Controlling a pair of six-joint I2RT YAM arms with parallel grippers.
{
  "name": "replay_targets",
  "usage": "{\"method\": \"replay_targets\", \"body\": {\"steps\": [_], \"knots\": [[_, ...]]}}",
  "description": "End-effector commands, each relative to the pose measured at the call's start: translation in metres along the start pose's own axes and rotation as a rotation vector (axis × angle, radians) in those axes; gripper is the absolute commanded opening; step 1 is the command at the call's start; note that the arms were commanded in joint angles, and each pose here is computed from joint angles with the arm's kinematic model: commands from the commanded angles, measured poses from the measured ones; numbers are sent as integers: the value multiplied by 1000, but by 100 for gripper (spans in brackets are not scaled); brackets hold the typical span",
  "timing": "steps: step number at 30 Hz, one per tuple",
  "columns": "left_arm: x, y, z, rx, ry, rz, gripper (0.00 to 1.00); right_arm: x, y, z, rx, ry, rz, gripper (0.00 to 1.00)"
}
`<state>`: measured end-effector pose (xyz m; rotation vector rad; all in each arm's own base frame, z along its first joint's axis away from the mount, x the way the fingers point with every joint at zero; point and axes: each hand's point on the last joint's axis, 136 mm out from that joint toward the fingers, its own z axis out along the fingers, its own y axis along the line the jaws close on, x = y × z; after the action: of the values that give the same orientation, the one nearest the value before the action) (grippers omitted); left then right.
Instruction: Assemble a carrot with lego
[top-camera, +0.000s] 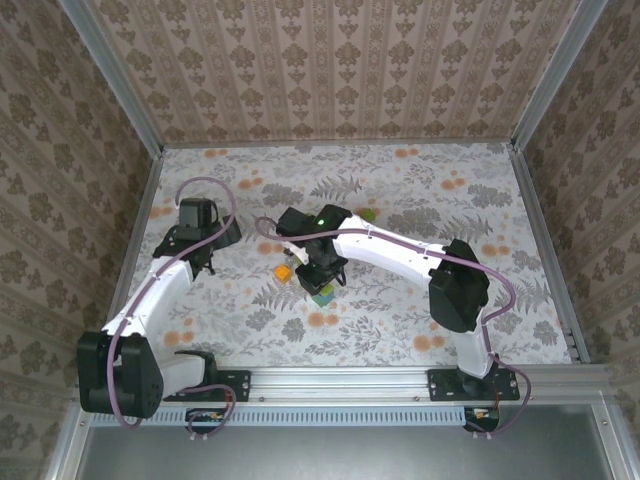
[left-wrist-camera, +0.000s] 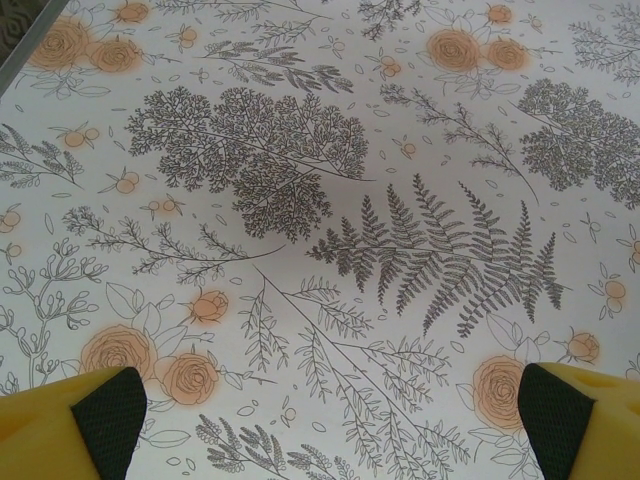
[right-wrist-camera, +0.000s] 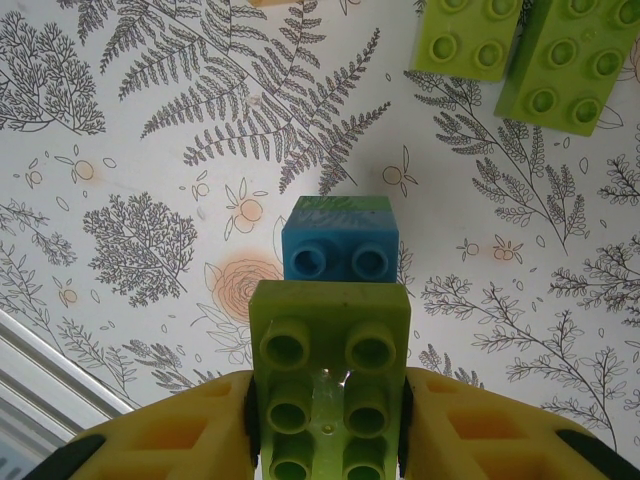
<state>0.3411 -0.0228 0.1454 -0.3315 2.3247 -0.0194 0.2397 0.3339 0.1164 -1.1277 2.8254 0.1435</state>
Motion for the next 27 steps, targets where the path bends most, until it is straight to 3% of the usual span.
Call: {"method": "replay_targets", "body": {"steps": [1,27], "knots": [[-4,0,-4,-15,4,25,99,2,-8,3,38,28,8,38],[-4,0,-4,-16,4,27,99,1,-10,10,38,45,-9,46]]}}
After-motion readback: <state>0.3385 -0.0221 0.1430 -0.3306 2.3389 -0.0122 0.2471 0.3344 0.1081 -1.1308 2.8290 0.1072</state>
